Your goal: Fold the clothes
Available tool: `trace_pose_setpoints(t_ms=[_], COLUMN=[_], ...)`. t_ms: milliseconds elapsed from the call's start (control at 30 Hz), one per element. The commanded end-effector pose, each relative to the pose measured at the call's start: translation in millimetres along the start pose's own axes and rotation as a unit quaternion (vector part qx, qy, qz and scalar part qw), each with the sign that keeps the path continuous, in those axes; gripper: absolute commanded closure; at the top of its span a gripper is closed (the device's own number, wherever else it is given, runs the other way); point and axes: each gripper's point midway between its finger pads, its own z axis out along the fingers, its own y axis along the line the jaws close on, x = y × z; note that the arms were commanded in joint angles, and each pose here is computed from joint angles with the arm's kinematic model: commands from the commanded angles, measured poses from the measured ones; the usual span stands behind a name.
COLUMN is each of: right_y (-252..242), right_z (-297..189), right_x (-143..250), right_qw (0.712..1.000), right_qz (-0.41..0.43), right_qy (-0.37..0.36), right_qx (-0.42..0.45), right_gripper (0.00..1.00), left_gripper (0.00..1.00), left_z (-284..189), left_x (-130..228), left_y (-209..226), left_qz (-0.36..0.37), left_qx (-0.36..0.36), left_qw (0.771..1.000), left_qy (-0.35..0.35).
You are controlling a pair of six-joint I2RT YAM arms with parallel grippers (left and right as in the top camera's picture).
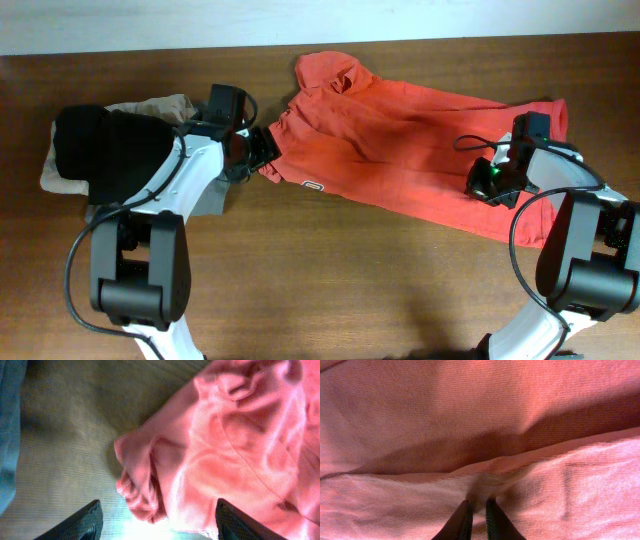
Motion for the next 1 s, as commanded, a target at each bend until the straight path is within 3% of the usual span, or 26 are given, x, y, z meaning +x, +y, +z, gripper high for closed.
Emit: trace_pose_setpoints(t_ms=[0,167,500,600,800,967], right_y=[-11,-11,-11,-11,-11,-14], right_z=[20,20,20,20,20,20], right_x=[16,17,17,17,17,16], right_qw=[0.999,0.999,0.999,0.999,0.999,0.999], right_qz=[0.001,0.001,0.002,0.002,0.001,0.001], right_qy=[0.031,0.031,0.032,0.032,0.032,0.030], right_qx=[0.022,0.022,0.022,0.022,0.022,0.031], right_gripper=[0.84,0.84,0.84,0.84,0.83,0.84], left_gripper=[0.28,0.28,0.35,0.32,0.18,0.16], left_z=[2,26,36,31,-2,-5], left_x=[18,34,23,25,12,9], left_y=[1,13,0,-4,-18,-26], left_qz=[-0.050,-0.119,-0.091,-0.092,-0.083,-0.070], left_qx=[0.009,0.012,0.066,0.082,0.103,0.124], left_qw=[0.998,0.991,0.993,0.992,0.991,0.990], left_qy=[0.038,0.058,0.027,0.038,0.004,0.002])
